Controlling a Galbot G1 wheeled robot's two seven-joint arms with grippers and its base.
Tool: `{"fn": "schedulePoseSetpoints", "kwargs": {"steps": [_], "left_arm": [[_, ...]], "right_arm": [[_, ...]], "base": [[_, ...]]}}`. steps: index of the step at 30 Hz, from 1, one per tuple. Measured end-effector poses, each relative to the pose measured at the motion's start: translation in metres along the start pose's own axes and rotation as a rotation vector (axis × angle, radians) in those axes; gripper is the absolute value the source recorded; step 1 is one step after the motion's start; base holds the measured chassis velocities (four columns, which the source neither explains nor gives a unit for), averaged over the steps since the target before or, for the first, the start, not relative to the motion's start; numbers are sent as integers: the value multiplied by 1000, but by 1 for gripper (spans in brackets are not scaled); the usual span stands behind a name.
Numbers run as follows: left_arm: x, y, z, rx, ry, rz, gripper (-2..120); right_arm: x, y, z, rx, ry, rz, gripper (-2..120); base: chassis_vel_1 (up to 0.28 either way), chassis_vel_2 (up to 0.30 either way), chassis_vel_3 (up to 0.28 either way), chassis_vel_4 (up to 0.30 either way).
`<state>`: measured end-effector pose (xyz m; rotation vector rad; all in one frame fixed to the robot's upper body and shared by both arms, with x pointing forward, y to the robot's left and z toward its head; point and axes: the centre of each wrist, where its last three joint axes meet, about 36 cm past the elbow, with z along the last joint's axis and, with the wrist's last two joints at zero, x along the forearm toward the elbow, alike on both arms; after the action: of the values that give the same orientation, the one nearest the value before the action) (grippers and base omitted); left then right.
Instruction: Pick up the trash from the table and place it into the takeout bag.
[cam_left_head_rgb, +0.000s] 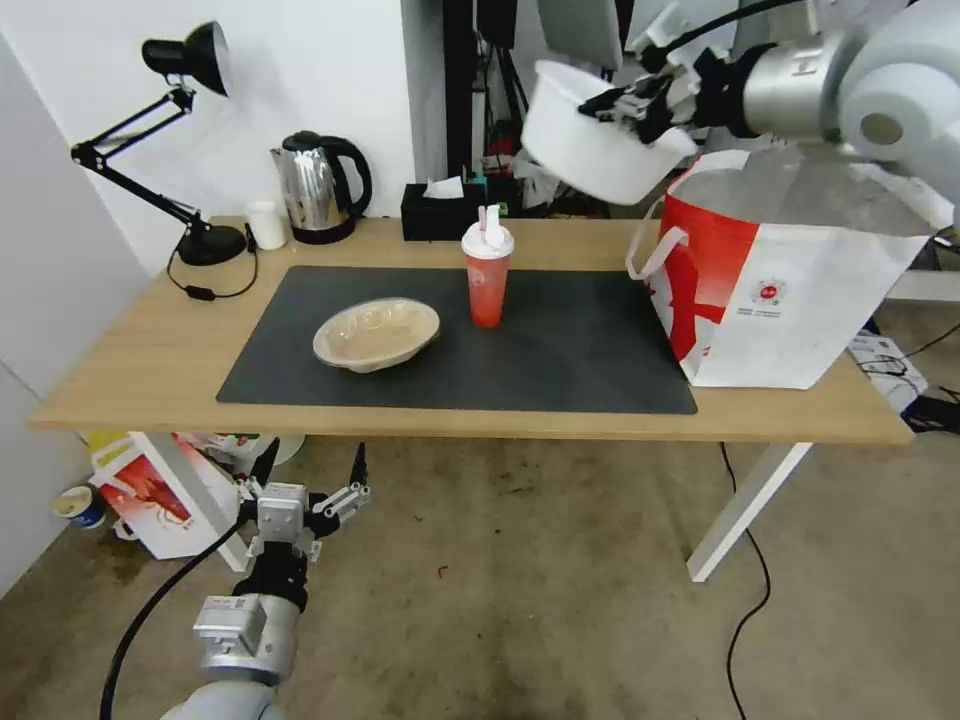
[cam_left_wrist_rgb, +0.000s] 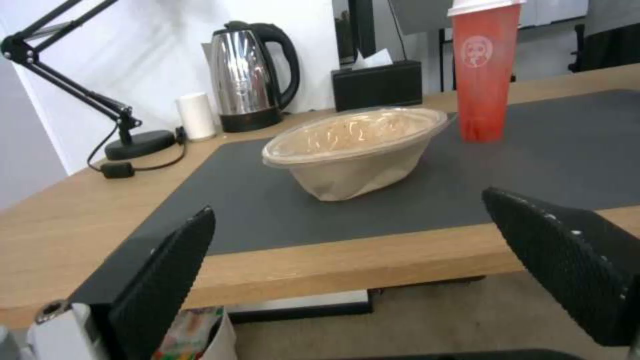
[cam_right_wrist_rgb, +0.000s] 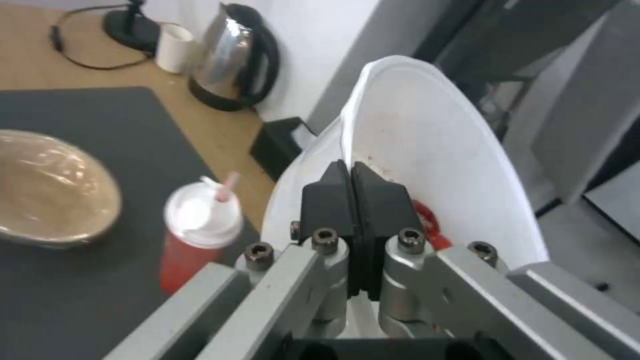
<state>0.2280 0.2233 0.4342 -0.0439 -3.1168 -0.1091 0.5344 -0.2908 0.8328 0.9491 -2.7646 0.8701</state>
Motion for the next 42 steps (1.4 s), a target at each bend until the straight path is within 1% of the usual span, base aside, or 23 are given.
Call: {"fn": "schedulePoseSetpoints", "kwargs": {"steps": [2, 3, 7, 9, 12, 18, 22, 32, 42], "left_arm": [[0, 0, 0, 0, 0, 0, 100], [0, 0, 0, 0, 0, 0, 100], [0, 0, 0, 0, 0, 0, 100], [0, 0, 0, 0, 0, 0, 100], [0, 0, 0, 0, 0, 0, 100], [0, 0, 0, 0, 0, 0, 100], [0, 0, 0, 0, 0, 0, 100], [0, 0, 0, 0, 0, 0, 100], [0, 0, 0, 0, 0, 0, 100]], "right_arm": [[2, -8, 4, 4, 5, 24, 0], [2, -8, 4, 4, 5, 24, 0], [7, -27, 13, 4, 20, 72, 0], [8, -30, 15, 5, 23, 78, 0], [13, -44, 25, 18, 42, 115, 0], [17, -56, 39, 21, 63, 147, 0], [22, -67, 53, 25, 85, 176, 0], [30, -85, 81, 23, 130, 216, 0], [39, -87, 110, 15, 182, 216, 0]], "base": [[0, 0, 0, 0], [0, 0, 0, 0], [0, 0, 0, 0], [0, 0, 0, 0], [0, 0, 0, 0], [0, 0, 0, 0], [0, 0, 0, 0], [0, 0, 0, 0], [0, 0, 0, 0]]}}
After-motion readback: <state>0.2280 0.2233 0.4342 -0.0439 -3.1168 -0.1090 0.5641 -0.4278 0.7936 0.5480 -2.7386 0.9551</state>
